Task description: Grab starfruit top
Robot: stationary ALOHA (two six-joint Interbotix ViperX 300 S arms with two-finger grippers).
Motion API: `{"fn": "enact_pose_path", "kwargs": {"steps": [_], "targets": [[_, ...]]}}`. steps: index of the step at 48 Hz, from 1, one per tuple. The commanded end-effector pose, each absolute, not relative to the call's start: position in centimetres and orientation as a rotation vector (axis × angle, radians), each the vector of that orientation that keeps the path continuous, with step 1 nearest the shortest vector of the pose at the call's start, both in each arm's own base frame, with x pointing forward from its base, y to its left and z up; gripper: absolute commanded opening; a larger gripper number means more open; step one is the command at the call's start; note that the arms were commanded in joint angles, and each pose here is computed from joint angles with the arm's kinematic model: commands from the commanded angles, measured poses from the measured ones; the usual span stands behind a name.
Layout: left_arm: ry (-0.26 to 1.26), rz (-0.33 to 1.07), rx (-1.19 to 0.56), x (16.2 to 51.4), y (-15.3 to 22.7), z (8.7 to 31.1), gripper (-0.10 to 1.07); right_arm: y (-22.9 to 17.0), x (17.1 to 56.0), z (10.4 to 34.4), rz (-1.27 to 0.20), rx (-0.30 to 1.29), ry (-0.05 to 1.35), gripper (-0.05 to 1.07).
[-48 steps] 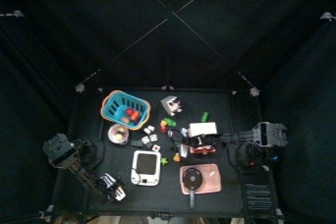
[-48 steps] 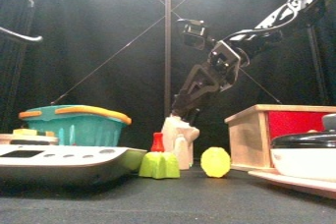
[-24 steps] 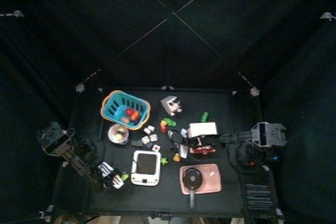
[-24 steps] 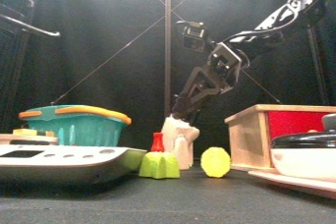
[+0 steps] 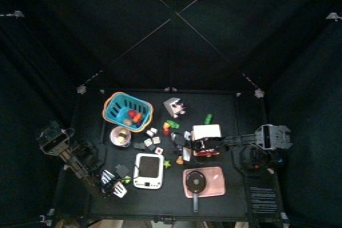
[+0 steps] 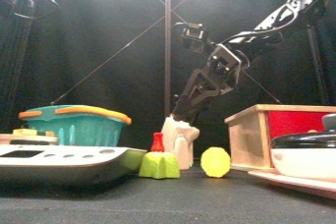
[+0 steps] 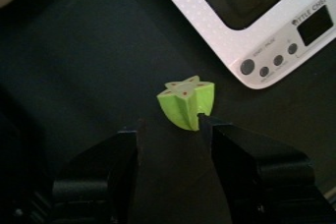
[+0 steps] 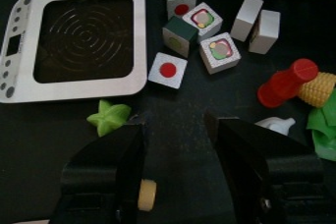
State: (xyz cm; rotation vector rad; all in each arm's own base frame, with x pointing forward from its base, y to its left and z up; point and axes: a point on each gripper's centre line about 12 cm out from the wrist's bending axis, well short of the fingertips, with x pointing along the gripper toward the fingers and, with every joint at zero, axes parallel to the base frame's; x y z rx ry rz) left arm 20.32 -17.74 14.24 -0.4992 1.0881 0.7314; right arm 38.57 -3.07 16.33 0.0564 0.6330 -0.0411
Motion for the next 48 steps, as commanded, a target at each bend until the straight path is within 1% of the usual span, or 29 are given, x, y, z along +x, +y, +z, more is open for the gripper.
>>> {"fn": "enact_pose_path", "kwargs": {"steps": [1,21,26,31,36,48], "targets": [[1.065,0.716,-0.511,20.8,-18.1,14.2,0.85,-3.1,39.2,17.8,-0.039,0.054,0.590,0.83],[1.031,0.748,-0.537,20.9,-17.8,12.4,0.87,-3.0,39.5,17.6,-0.048,0.043,0.609,0.83],[1.032,0.746,-0.550,20.9,-17.9,12.0,0.91,-3.0,39.4,17.5,-0.049,0.045,0.611,0.83],[1.035,0.745,-0.556,20.9,-18.0,11.6,0.97,-3.0,39.5,17.6,-0.048,0.043,0.609,0.83],[1.034,0.750,-0.541,20.9,-17.8,11.4,1.01,-3.0,39.4,17.5,-0.048,0.043,0.611,0.83],[1.044,0.783,-0.491,20.7,-17.4,10.0,0.99,-3.1,39.5,17.5,-0.049,0.043,0.612,0.83]]}}
